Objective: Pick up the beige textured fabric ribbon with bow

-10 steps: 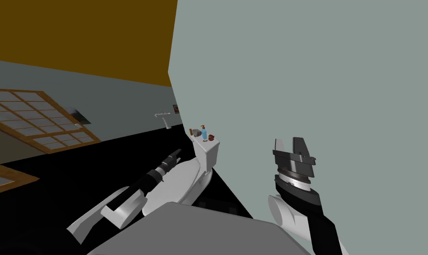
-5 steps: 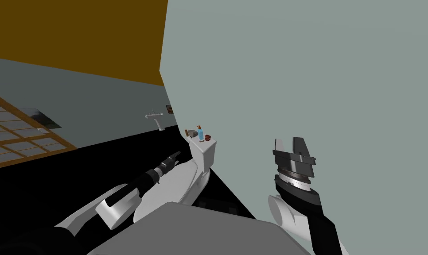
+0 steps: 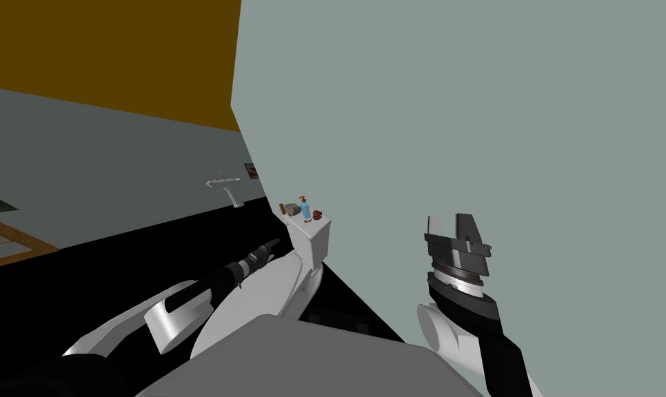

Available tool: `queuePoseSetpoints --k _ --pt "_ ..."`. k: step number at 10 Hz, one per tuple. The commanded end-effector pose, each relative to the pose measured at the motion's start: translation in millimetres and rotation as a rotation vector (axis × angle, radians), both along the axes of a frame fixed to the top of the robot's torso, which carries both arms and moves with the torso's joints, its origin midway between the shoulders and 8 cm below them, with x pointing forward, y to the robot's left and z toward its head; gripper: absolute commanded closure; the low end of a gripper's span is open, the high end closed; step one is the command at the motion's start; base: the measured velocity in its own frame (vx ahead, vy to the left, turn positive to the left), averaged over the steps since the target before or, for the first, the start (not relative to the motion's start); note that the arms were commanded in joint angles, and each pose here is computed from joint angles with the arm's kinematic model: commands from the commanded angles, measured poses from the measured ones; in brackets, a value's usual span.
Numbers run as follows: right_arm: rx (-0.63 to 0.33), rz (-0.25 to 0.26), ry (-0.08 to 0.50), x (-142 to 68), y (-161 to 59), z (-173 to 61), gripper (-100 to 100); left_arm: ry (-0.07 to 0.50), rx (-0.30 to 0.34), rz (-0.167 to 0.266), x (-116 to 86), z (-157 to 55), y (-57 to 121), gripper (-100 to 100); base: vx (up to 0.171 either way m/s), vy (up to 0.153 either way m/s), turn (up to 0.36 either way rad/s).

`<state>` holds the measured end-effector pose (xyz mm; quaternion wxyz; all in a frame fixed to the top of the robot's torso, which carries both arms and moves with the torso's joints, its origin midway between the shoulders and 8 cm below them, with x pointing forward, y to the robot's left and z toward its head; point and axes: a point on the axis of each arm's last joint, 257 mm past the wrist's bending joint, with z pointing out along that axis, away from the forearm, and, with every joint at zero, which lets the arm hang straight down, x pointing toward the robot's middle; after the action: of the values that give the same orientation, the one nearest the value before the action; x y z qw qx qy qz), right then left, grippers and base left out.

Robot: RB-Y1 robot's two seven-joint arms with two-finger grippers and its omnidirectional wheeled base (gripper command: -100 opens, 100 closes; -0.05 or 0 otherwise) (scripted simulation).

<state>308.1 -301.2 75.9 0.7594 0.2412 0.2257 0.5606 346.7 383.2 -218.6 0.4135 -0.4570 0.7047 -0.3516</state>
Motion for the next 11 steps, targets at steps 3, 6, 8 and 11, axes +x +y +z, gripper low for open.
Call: queuePoseSetpoints --k 3,6,8,11 --pt "0.0 0.0 0.0 0 0 0 0 0.099 0.044 -0.011 -8 -14 13.4 -100 -0.005 0.004 -0.18" --pt "0.0 0.0 0.0 0 0 0 0 0.166 0.085 -0.026 -12 -22 22.8 -100 -0.001 0.0 -0.139" --pt "0.0 0.0 0.0 0 0 0 0 0.224 0.104 -0.02 -18 -30 32.6 -100 0.001 -0.003 -0.142" --pt "0.0 0.0 0.0 0 0 0 0 0.286 0.142 -0.028 -22 -35 42.6 -100 0.002 0.001 -0.117"
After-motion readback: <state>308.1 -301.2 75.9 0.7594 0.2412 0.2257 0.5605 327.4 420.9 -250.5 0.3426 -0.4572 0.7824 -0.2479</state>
